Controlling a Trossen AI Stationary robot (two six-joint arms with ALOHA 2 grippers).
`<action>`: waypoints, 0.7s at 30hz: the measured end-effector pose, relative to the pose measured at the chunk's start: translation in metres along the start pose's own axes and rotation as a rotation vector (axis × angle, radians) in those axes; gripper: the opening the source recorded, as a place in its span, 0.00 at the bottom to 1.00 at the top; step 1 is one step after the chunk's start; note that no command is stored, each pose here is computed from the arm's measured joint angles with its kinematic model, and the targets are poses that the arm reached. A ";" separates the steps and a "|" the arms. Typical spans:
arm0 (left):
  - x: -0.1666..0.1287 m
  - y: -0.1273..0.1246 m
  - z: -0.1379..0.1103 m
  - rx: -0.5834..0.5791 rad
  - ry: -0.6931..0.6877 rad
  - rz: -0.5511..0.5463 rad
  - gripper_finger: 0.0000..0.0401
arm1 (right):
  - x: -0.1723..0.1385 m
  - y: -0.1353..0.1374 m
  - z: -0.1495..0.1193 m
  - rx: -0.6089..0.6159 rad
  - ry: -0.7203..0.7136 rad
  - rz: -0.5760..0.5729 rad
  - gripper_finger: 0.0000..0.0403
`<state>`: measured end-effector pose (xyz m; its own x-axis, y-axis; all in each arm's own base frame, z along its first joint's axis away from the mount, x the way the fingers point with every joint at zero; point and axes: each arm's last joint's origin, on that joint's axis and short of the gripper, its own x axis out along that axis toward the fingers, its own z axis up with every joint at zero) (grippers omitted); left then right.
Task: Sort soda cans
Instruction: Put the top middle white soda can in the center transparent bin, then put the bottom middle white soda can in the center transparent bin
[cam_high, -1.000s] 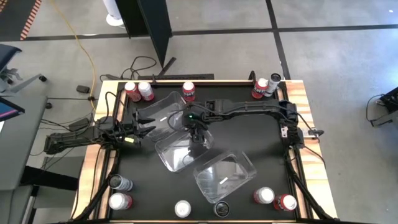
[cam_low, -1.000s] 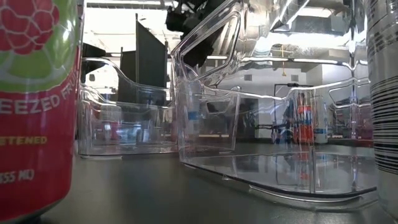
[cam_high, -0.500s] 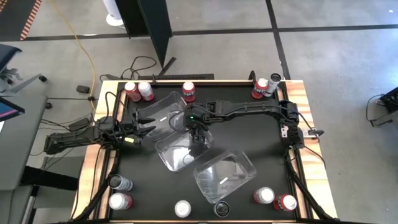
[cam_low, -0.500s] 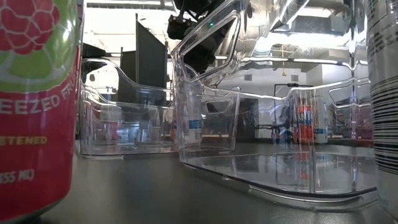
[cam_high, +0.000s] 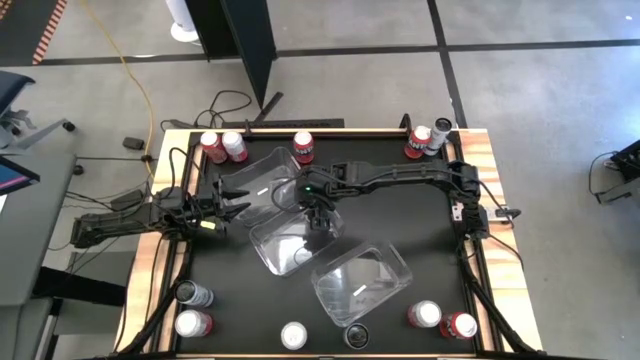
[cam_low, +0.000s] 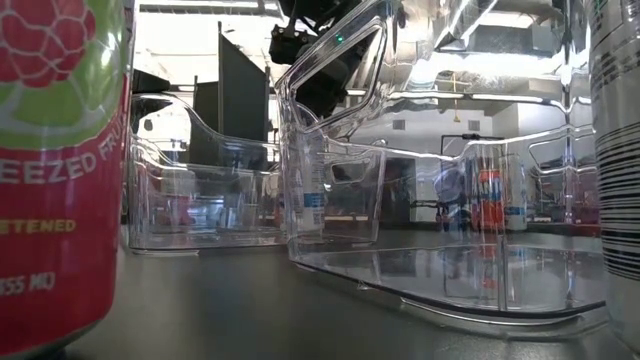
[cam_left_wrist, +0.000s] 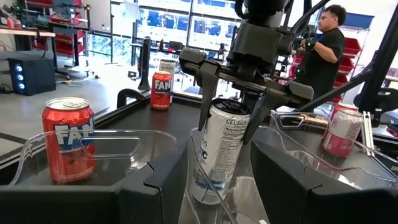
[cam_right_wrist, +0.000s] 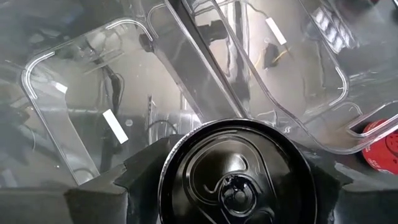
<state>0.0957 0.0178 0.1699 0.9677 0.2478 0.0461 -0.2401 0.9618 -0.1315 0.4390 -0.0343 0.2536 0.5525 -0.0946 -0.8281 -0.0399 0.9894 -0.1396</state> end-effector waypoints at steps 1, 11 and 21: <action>0.000 0.000 0.000 0.000 0.000 0.000 0.42 | 0.000 0.000 0.001 0.000 -0.002 0.000 0.72; 0.000 0.000 0.000 0.000 0.000 0.000 0.42 | -0.005 -0.001 0.003 -0.004 0.009 0.001 0.82; 0.000 0.000 0.000 0.000 0.000 0.000 0.42 | -0.005 -0.001 0.004 -0.012 0.005 0.000 0.96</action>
<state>0.0957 0.0177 0.1699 0.9678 0.2475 0.0461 -0.2397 0.9619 -0.1315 0.4393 -0.0344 0.2600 0.5479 -0.0952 -0.8311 -0.0495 0.9881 -0.1458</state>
